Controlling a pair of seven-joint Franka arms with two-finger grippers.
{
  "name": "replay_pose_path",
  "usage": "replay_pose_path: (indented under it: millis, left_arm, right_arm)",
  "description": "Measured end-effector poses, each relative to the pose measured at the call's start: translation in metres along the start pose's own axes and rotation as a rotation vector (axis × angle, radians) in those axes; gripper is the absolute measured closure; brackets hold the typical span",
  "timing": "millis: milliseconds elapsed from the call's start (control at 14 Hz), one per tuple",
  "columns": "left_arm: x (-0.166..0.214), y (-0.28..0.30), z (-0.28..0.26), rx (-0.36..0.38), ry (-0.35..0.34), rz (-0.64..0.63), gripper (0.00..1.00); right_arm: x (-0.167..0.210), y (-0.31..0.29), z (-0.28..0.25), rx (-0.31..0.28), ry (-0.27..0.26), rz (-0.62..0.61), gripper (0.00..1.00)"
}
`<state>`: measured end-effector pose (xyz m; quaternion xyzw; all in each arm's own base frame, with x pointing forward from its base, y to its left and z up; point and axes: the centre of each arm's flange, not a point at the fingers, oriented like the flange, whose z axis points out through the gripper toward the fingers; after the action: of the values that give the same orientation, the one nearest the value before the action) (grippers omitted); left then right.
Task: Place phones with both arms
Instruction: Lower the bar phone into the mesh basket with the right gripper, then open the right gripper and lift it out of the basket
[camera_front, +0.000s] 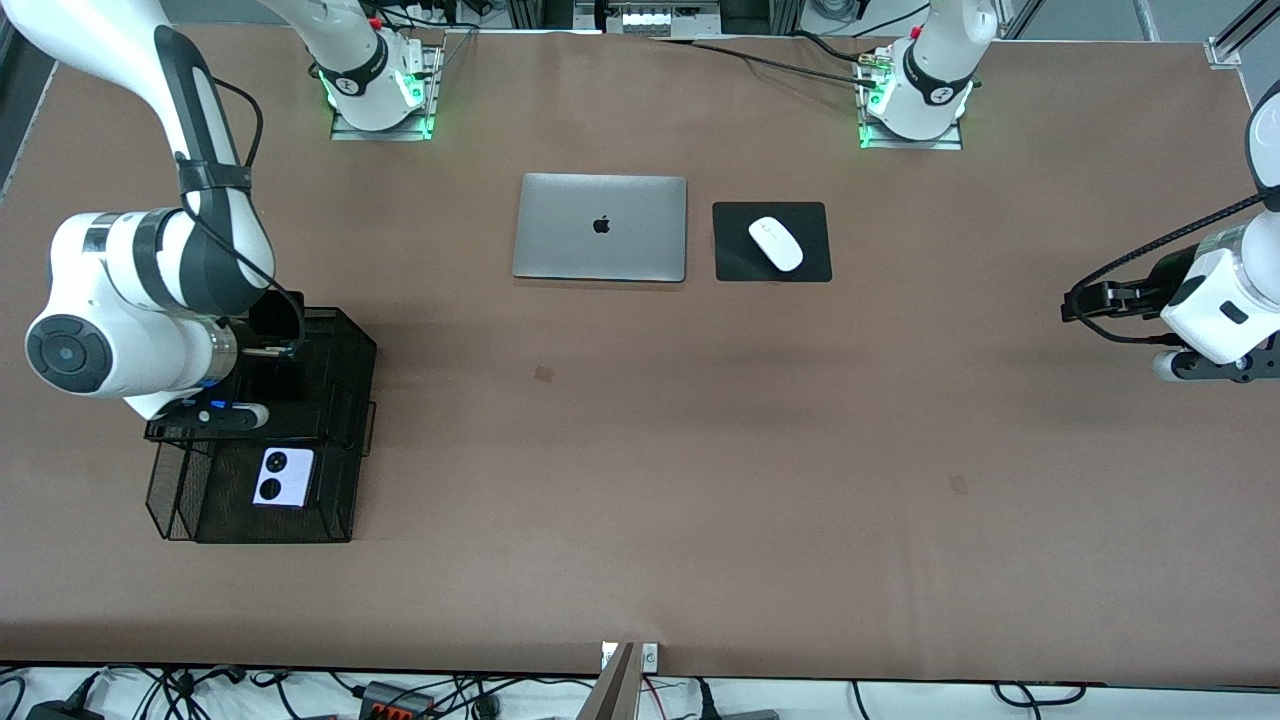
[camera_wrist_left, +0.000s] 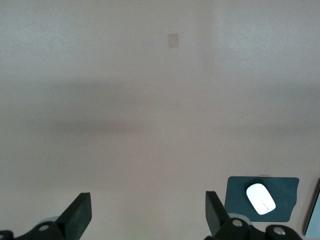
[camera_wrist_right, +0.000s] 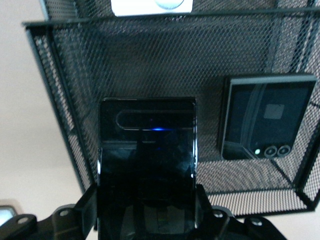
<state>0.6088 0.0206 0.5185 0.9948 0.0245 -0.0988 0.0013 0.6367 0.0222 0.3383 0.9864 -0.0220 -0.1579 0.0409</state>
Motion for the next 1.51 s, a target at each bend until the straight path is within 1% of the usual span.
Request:
replay_pose_path:
  millis: [215,573,788,860,932,1075,1218,1290,1433,1505]
  left_arm:
    - [0.000,0.000,0.000,-0.001,-0.004,-0.001,0.00]
    - [-0.001,0.000,0.001,-0.002,-0.013,-0.004,0.00]
    - [-0.002,0.000,0.001,-0.002,-0.017,-0.004,0.00]
    - [-0.002,0.000,0.001,-0.002,-0.017,-0.006,0.00]
    - [-0.002,0.000,0.001,-0.002,-0.018,-0.018,0.00]
    - [-0.003,0.000,0.002,-0.002,-0.023,-0.040,0.00]
    - [-0.003,0.000,0.002,-0.002,-0.026,-0.046,0.00]
    - [-0.003,0.000,0.002,-0.002,-0.026,-0.048,0.00]
    - [-0.003,0.001,0.002,-0.002,-0.026,-0.050,0.00]
    - [-0.003,0.001,0.002,-0.004,-0.027,-0.051,0.00]
  right_arm:
    - [0.006,-0.004,0.011,0.003,0.030,-0.006,0.22]
    - [0.012,-0.006,0.018,0.004,0.056,-0.008,0.22]
    - [0.014,-0.005,0.019,0.005,0.059,-0.006,0.00]
    - [0.015,-0.004,0.013,0.007,0.073,-0.003,0.00]
    - [0.014,-0.002,0.001,0.010,0.096,-0.001,0.00]
    - [0.008,0.001,-0.039,0.019,0.165,0.001,0.00]
    - [-0.006,0.002,-0.086,0.030,0.239,-0.001,0.00]
    - [-0.013,0.003,-0.109,0.035,0.267,-0.002,0.00]
    - [-0.027,0.004,-0.148,0.039,0.291,-0.002,0.00]
    - [-0.034,0.006,-0.163,0.040,0.289,-0.001,0.00]
